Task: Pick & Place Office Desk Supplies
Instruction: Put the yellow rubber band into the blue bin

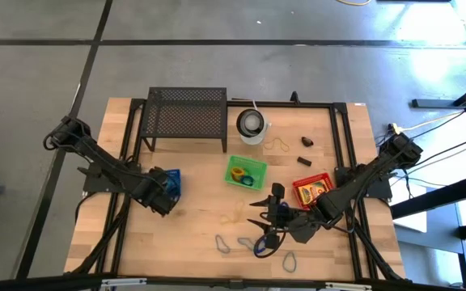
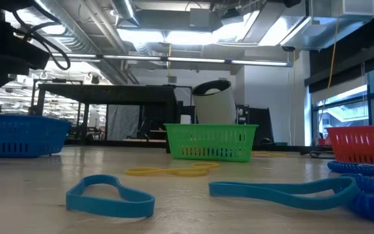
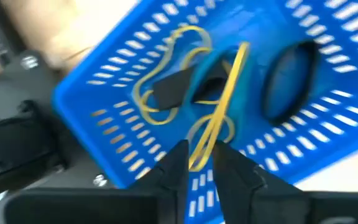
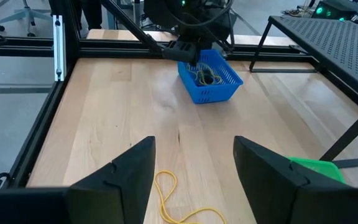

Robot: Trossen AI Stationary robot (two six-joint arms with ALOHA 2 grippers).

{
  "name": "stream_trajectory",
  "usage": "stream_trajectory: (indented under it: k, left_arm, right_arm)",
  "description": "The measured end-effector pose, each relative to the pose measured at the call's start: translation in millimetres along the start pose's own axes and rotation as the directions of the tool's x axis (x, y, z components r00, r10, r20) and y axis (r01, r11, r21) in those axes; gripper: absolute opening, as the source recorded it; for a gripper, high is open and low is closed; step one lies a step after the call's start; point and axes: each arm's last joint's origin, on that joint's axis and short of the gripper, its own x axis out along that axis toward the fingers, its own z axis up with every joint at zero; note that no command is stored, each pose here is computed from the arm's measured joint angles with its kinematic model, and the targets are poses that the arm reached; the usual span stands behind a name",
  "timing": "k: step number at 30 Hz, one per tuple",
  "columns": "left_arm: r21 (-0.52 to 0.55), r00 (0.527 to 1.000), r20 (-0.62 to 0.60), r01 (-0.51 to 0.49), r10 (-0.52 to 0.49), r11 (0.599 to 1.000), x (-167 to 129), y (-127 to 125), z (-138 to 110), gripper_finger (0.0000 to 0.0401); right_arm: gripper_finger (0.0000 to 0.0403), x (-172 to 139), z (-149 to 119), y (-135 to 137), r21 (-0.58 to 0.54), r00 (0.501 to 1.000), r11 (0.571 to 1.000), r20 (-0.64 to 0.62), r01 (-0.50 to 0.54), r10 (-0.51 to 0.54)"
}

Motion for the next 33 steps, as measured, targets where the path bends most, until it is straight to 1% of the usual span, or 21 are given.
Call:
stream_trajectory:
  k: [2, 5, 7, 9, 11, 14, 18, 21, 24, 26, 28, 31, 33]
  left_arm:
    - [0.026, 1.000, -0.001, 0.025, -0.025, 0.999, 0, -2, 0, 0.0081]
    - [0.059, 1.000, -0.001, 0.031, -0.031, 0.998, 0, -3, 0, 0.0101]
    - [0.103, 0.999, -0.002, 0.034, -0.034, 0.994, -1, -4, 0, 0.0110]
    - [0.115, 0.999, -0.002, 0.044, -0.045, 0.992, -4, -5, 1, 0.0116]
    - [0.113, 0.998, 0.002, 0.059, -0.059, 0.992, -8, -7, 4, 0.0118]
    - [0.129, 0.997, 0.007, 0.074, -0.076, 0.989, -18, -10, 7, 0.0117]
    - [0.143, 0.999, 0.013, 0.047, -0.049, 0.989, -35, -9, 11, 0.0110]
    - [0.107, 0.997, 0.056, 0.045, -0.051, 0.993, -48, -9, 14, 0.0105]
    - [0.083, 0.984, 0.132, 0.106, -0.116, 0.991, -57, -15, 15, 0.0101]
    - [0.094, 0.961, 0.198, 0.174, -0.190, 0.980, -60, -22, 14, 0.0100]
    - [0.139, 0.920, 0.280, 0.242, -0.273, 0.960, -63, -30, 13, 0.0099]
    - [0.230, 0.833, 0.396, 0.318, -0.387, 0.920, -66, -44, 10, 0.0103]
    - [0.304, 0.775, 0.434, 0.354, -0.459, 0.885, -67, -57, 7, 0.0108]
  right_arm:
    - [0.0217, 0, 0, 0, 0.000, 1.000, 1.000, 0.000, 0.000, 0.000]
    - [0.0217, 0, 0, 0, 0.000, 1.000, 1.000, 0.000, 0.000, 0.000]
    - [0.0217, 0, 0, 0, 0.000, 1.000, 1.000, 0.000, 0.000, 0.000]
    - [0.0217, 0, 0, 0, 0.000, 1.000, 1.000, -0.001, 0.000, 0.000]
    - [0.0217, 0, 0, 0, 0.001, 1.000, 1.000, -0.006, -0.018, 0.018]
    - [0.0216, 0, -1, 2, 0.002, 0.996, 0.996, -0.028, -0.086, 0.086]
    - [0.0216, 0, -2, 5, 0.006, 0.984, 0.985, -0.055, -0.170, 0.170]
    - [0.0216, 0, -2, 6, 0.010, 0.978, 0.980, -0.064, -0.200, 0.200]
    - [0.0217, -1, -2, 6, 0.011, 0.972, 0.975, -0.071, -0.222, 0.222]
    - [0.0217, -1, -2, 7, 0.012, 0.970, 0.973, -0.074, -0.230, 0.230]
    - [0.0216, 1, -4, 8, 0.010, 0.970, 0.973, -0.077, -0.230, 0.230]
    - [0.0217, 4, -8, 10, -0.002, 0.968, 0.973, -0.096, -0.232, 0.230]
    - [0.0217, 7, -11, 10, -0.007, 0.966, 0.972, -0.112, -0.235, 0.233]
